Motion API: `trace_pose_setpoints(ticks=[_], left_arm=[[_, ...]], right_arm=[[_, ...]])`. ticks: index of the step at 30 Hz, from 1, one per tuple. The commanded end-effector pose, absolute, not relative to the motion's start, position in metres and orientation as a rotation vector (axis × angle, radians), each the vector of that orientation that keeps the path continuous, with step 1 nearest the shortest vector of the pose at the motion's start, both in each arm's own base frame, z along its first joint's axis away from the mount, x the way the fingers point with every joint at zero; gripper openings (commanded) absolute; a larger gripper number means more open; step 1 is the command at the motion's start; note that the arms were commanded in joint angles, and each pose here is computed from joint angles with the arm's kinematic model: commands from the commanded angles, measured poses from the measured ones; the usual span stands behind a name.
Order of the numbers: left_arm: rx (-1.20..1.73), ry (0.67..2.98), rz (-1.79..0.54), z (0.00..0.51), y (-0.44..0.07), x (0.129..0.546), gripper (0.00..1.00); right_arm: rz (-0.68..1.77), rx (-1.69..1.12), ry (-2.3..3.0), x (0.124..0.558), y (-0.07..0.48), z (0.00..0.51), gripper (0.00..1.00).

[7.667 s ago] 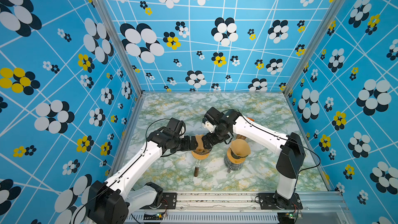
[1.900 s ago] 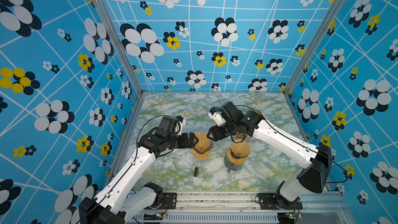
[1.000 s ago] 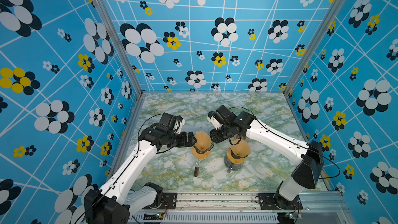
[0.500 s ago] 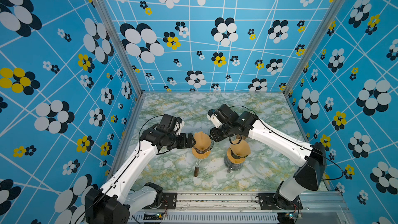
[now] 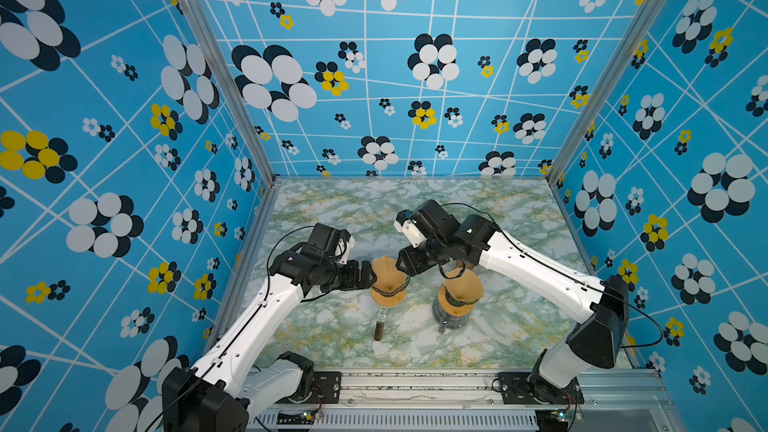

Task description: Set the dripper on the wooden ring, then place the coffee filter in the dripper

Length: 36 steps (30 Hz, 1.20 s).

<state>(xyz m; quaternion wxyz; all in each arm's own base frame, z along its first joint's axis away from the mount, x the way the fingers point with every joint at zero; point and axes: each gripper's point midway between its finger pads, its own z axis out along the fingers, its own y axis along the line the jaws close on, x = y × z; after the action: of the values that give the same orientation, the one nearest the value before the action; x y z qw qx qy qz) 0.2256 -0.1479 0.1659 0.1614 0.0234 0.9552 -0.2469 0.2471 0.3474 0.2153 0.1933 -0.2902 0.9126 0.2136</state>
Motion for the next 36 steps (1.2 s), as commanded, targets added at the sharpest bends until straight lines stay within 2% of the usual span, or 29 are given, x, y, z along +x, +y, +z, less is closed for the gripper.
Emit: trace_pose_setpoints(ticks=[1,7,19,30,36], left_arm=[[0.041,2.734,-0.698,0.165,-0.143,0.221,0.99],[0.041,2.743,-0.698,0.161,-0.143,0.219,0.99],[0.037,2.736,-0.725,0.162,-0.145,0.217,0.99],[0.036,2.727,-0.738,0.166,-0.148,0.222,0.99],[0.043,2.714,-0.753,0.170,-0.150,0.223,0.99]], right_arm=[[0.503,-0.836,2.584,0.249,0.343,0.206,0.50],[0.420,-0.821,2.609,0.251,0.332,0.198,0.50],[0.437,-0.875,2.648,0.234,0.328,0.182,0.51],[0.495,-0.836,2.578,0.240,0.335,0.202,0.51],[0.594,-0.803,2.502,0.241,0.341,0.225,0.55]])
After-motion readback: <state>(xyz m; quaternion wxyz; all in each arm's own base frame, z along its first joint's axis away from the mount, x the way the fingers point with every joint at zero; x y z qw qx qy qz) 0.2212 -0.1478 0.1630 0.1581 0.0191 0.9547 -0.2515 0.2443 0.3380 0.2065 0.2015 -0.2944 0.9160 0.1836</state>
